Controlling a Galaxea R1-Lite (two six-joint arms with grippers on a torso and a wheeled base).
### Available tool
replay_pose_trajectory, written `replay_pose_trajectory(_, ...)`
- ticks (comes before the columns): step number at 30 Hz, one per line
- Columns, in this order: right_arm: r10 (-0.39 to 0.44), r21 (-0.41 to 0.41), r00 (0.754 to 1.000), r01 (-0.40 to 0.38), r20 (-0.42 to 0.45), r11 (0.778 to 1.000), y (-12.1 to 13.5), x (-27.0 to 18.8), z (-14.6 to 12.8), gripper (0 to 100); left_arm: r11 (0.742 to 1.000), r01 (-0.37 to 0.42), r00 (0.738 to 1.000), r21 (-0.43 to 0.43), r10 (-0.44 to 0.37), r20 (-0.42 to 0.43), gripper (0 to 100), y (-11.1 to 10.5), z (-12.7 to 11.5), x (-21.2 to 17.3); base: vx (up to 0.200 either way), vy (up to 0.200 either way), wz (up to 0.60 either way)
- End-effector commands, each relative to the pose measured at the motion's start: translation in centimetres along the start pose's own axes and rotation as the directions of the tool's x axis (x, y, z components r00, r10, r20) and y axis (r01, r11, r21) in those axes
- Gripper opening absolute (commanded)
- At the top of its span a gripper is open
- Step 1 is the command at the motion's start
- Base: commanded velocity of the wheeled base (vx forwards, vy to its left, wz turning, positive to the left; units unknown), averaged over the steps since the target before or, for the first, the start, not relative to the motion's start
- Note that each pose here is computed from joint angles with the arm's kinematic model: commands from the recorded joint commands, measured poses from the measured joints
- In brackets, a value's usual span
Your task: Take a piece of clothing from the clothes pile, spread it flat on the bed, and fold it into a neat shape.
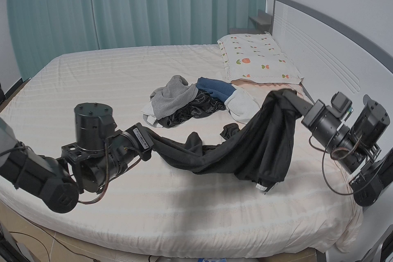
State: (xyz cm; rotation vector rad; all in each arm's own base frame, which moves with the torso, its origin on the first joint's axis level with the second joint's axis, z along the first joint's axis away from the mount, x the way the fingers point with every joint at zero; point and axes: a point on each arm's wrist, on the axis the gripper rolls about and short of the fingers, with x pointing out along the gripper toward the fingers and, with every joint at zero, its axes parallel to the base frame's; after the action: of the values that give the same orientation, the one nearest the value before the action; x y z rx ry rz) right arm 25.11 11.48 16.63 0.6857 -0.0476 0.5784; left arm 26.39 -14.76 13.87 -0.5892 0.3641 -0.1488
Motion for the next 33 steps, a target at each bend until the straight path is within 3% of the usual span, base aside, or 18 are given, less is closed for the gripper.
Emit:
replay_pose_trajectory(1,-0.012,-0.046,0.994,0.017,0.106,0.999,-0.4,1.4,1.9,0,0.997,0.064,0.998,-0.053,-0.063,0.019,0,1.2,0.2,-3.9,0.0,0.0,0.0)
replay_pose_trajectory(4,-0.085,-0.012,0.994,0.086,0.069,0.996,-1.8,0.3,1.0,0,0.996,0.065,0.998,-0.067,-0.064,0.02,0,1.6,-0.2,-3.2,0.0,0.0,0.0)
replay_pose_trajectory(10,-0.101,0.069,0.994,0.097,0.05,0.993,-2.1,0.6,0.2,0,0.987,0.033,0.999,-0.159,-0.033,0.0,0,2.2,-0.8,-2.5,0.0,0.0,0.0)
replay_pose_trajectory(12,-0.137,0.094,0.99,0.139,-0.021,0.986,-2.4,-0.8,-1.2,0,0.975,0.039,0.999,-0.217,-0.043,-0.014,0,2.3,-0.9,-2.7,0.0,0.0,0.0)
replay_pose_trajectory(23,-0.193,0.092,0.979,0.199,-0.063,0.976,-3.6,-0.9,-2.1,0,0.977,0.023,0.997,-0.213,-0.036,-0.061,0,2.8,-1.9,-3.0,0.0,0.0,0.0)
replay_pose_trajectory(29,-0.24,0.089,0.968,0.245,-0.069,0.965,-3.9,-0.7,-2.5,0,0.977,0.018,0.998,-0.212,-0.032,-0.062,0,3.0,-1.9,-3.0,-0.2,0.0,0.0)
replay_pose_trajectory(33,-0.269,0.087,0.961,0.274,-0.065,0.958,-4.0,-0.4,-2.6,0,0.977,0.019,0.998,-0.214,-0.032,-0.058,0,3.0,-1.8,-3.0,0.0,0.0,0.0)
